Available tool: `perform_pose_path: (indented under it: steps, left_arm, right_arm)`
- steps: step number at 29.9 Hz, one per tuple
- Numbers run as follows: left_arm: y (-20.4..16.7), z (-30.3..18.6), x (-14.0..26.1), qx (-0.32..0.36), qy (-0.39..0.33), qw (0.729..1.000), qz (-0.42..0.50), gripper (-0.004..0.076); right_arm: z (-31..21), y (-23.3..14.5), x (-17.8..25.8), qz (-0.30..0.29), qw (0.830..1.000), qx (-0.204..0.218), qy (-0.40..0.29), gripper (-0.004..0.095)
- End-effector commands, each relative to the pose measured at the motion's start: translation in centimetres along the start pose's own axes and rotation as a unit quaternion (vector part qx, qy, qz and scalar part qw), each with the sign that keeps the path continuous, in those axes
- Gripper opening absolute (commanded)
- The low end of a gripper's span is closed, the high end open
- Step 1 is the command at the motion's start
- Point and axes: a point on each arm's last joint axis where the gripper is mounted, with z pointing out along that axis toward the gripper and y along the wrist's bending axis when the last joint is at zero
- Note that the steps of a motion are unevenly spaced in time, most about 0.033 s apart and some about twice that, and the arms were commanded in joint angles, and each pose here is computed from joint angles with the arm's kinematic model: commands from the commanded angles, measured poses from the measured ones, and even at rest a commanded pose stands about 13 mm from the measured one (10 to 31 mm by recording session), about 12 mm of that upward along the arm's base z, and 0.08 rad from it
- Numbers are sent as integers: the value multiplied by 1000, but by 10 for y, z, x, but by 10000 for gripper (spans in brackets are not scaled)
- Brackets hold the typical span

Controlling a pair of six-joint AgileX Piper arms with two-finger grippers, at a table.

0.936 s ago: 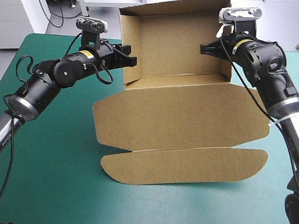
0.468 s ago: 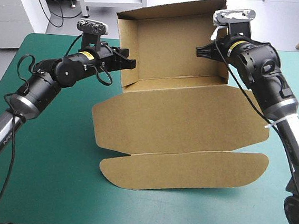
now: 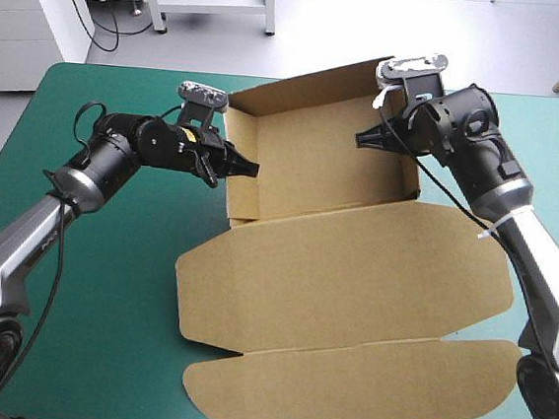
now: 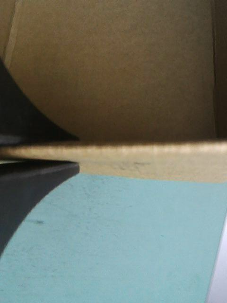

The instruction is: Fold the box

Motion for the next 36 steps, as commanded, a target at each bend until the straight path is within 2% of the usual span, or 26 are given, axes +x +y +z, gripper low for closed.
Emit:
perform_pose_path:
  steps: [1, 5, 9, 13, 24, 30, 36]
  left_arm:
    - [-21, -8, -3, 34, 11, 999, 24, -9]
    - [-19, -2, 0, 34, 28, 999, 22, -9]
    - [-15, -2, 1, 31, 36, 999, 16, -9]
    - [-6, -3, 3, 24, 52, 998, 4, -9]
    - [7, 12, 9, 5, 88, 996, -4, -9]
    - [12, 29, 15, 2, 115, 993, -7, -9]
    - [13, 33, 14, 0, 110, 994, -8, -9]
  right_arm:
    - [-22, 23, -10, 19, 995, -93, -44, -19]
    - [-6, 26, -2, 2, 996, -86, 7, -20]
    - [7, 28, 3, 5, 994, -98, 41, -19]
    - [20, 24, 5, 19, 990, -126, 63, -19]
    - [71, 32, 18, 9, 984, -124, 129, -19]
    - [93, 38, 23, 8, 980, -136, 147, -19]
    - [108, 40, 29, 12, 974, -149, 171, -19]
